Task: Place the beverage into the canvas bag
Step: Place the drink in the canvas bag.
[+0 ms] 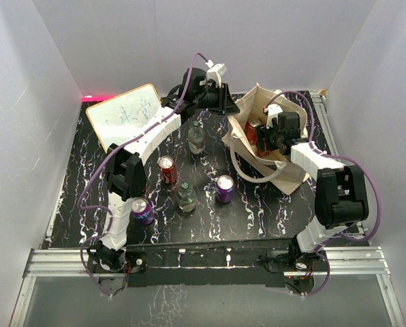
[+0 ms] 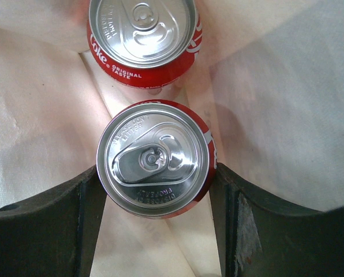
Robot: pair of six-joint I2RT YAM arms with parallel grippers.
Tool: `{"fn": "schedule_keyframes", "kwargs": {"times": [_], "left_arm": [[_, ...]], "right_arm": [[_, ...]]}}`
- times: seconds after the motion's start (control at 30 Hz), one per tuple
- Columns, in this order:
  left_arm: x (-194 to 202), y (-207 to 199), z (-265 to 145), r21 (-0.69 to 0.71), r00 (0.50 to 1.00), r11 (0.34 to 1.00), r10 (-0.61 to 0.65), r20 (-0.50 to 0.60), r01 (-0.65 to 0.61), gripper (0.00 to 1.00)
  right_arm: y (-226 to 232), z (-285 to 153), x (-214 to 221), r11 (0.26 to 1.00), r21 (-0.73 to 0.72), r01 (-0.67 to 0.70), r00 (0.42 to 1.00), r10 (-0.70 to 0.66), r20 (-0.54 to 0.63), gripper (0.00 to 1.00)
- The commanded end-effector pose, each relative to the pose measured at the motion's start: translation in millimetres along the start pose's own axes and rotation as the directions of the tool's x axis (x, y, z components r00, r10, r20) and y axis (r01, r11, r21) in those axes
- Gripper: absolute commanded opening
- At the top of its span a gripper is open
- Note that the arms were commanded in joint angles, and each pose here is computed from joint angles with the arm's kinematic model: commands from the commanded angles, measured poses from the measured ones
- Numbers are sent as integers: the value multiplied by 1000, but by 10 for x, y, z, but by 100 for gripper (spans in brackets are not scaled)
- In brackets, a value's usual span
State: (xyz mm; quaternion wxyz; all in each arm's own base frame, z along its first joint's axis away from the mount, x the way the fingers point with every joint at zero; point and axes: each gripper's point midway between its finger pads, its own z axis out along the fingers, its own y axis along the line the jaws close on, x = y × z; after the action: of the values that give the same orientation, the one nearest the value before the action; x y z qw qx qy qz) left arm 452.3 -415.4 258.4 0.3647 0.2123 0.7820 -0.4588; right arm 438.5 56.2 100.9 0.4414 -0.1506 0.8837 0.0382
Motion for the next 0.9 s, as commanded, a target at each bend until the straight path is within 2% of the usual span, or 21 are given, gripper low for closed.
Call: {"fn": "schedule_keyframes", "kwargs": {"times": [0.0, 0.27, 0.43, 0.57, 0.67, 0.73, 0.87], "left_arm": [[-362, -194, -196, 32, 995, 998, 51, 85, -54, 0], [-361, -217, -210, 39, 995, 997, 58, 83, -61, 0], [-386, -246, -216, 47, 994, 996, 66, 89, -70, 0], [-404, -253, -210, 50, 993, 996, 69, 93, -74, 0], [-402, -249, -204, 50, 993, 996, 68, 93, -73, 0], [-408, -253, -208, 50, 993, 996, 69, 94, -74, 0], [-423, -253, -193, 53, 993, 996, 69, 99, -74, 0]], "right_arm": [[-260, 90, -335, 996, 93, -13, 992, 1, 128, 27], [-354, 220, -315, 988, 122, -100, 989, 85, 123, 29], [-359, 285, -216, 985, 118, -127, 988, 115, 100, 35], [-330, 359, 49, 986, 101, -134, 991, 133, 19, 45], [-352, 354, 234, 985, 104, -141, 989, 145, -36, 59], [-382, 340, 288, 984, 109, -144, 987, 150, -53, 66], [-430, 313, 270, 983, 104, -153, 986, 159, -56, 73]]}}
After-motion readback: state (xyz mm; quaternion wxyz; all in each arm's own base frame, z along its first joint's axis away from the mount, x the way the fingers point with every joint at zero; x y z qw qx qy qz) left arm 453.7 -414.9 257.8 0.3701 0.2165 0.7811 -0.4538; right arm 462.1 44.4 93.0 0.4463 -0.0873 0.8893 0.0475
